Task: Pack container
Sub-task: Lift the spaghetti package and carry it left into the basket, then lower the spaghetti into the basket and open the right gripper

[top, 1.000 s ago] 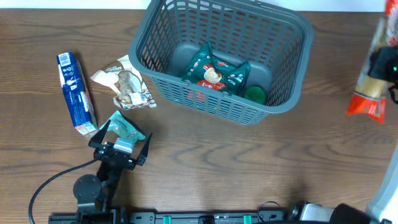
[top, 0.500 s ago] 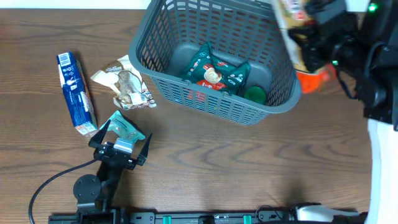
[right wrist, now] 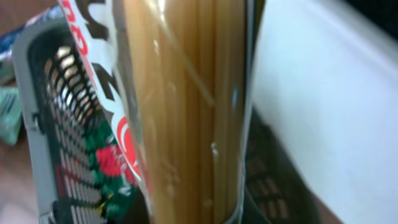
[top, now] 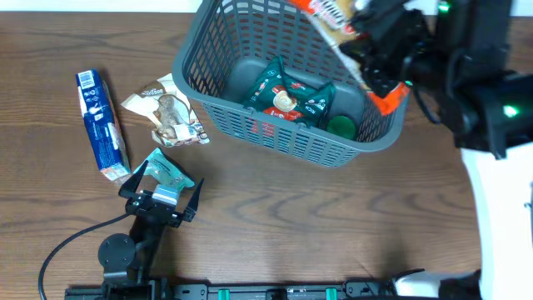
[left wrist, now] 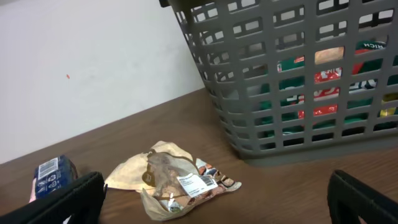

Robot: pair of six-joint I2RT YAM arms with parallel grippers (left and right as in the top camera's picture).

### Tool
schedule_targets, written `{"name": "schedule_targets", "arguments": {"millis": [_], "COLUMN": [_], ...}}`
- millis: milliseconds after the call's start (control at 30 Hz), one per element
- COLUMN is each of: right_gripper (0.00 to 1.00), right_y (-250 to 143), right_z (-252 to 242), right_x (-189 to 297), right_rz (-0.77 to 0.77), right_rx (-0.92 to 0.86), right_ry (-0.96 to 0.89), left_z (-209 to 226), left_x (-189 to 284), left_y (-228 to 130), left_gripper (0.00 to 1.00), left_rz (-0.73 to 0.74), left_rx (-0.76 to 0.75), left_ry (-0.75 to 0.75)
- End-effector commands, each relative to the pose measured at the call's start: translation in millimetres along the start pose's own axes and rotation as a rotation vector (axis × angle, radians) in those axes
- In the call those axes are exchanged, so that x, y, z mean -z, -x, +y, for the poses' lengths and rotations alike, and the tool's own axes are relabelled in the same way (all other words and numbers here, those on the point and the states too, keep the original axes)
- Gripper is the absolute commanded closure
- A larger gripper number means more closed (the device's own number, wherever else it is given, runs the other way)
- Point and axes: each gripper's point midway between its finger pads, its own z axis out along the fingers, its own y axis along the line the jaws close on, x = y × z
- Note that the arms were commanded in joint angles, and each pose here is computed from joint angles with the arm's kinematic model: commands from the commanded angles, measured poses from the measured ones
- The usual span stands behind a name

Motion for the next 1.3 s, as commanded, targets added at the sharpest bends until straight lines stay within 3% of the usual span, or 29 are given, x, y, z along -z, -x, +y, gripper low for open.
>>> {"name": "schedule_targets", "arguments": {"millis": [0,333,767,1267], "right_gripper": [0.99,0.99,0.99,0.99], "right_y": [17.2,1.2,-78.8,-96.4], "right_z": [11.5,25.4,48.3,53.2], "right_x": [-2.2,-45.9,-127.5,-146.4], "right_rz": [-0.042,0.040,0.331,0.382], "right_rx": [0.079,0.088,0.003,-0.022], "right_ry": [0.032,0.113,0.293,0.323], "left_z": [-8.2,-8.2,-8.2,-8.2], "left_x": [-1.1,-1.1,-1.1,-1.1], "left_y": [-15.1,-15.1,-15.1,-15.1], "left_gripper": [0.01,0.01,0.02,0.02], "left_rz": [0.041,0.041,0.041,0.041], "left_rx": [0.008,0.008,0.008,0.008], "left_ry": [-0.034,-0.034,-0.034,-0.034]}}
